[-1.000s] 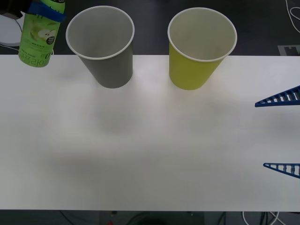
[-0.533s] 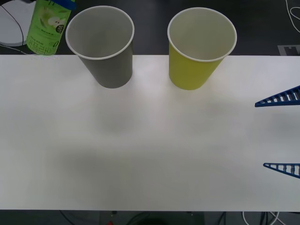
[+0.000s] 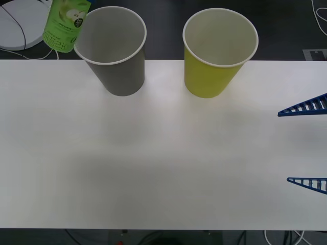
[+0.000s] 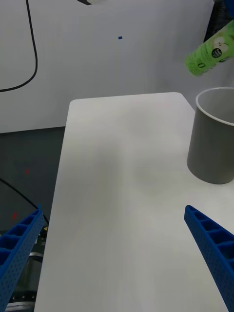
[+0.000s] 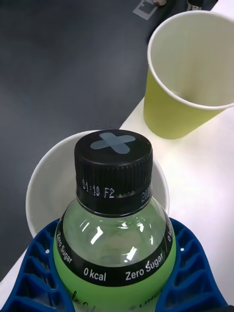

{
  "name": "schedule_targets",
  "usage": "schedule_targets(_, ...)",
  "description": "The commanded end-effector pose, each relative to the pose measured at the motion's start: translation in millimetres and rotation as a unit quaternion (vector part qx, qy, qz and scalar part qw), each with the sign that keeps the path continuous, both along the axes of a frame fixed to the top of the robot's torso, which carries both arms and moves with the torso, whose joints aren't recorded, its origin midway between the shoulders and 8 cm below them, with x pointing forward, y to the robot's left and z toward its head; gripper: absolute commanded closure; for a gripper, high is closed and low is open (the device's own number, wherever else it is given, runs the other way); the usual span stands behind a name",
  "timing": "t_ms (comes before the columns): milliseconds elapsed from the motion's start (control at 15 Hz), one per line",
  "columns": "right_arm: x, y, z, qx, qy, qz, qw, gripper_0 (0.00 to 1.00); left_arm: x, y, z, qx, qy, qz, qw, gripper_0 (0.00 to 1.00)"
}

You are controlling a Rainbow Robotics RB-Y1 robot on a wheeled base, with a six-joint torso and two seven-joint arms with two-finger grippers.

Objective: Put the can into the green bin and the plastic bottle into the gray bin

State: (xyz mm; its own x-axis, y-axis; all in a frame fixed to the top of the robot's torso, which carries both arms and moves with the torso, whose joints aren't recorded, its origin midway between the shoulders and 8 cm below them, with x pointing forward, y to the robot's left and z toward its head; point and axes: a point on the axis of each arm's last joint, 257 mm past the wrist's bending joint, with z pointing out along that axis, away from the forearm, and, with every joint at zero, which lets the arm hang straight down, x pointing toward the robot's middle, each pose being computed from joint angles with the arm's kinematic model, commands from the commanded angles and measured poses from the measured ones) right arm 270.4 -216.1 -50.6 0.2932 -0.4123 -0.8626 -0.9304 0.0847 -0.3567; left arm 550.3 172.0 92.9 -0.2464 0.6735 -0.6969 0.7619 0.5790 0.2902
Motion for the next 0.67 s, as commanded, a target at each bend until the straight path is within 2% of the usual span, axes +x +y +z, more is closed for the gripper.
schedule_targets(67, 0, 0, 0, 0.000, 0.000, 0.000, 1.0000, 0.00, 8, -6, -2, 0.009, -0.008, 0.003, 0.9999, 1.00)
schedule_targets(200, 0, 0, 0, 0.000, 0.000, 0.000, 1.0000, 0.00, 13, -11, -1, 0.016, -0.017, 0.007, 0.9997, 1.00)
schedule_targets(533, 0, 0, 0, 0.000, 0.000, 0.000, 1.0000, 0.00, 26, -25, 1, -0.004, -0.015, 0.005, 0.9999, 1.00)
schedule_targets(667, 0, 0, 0, 0.000, 0.000, 0.000, 1.0000, 0.00, 28, -30, 1, -0.004, -0.019, 0.004, 0.9998, 1.00)
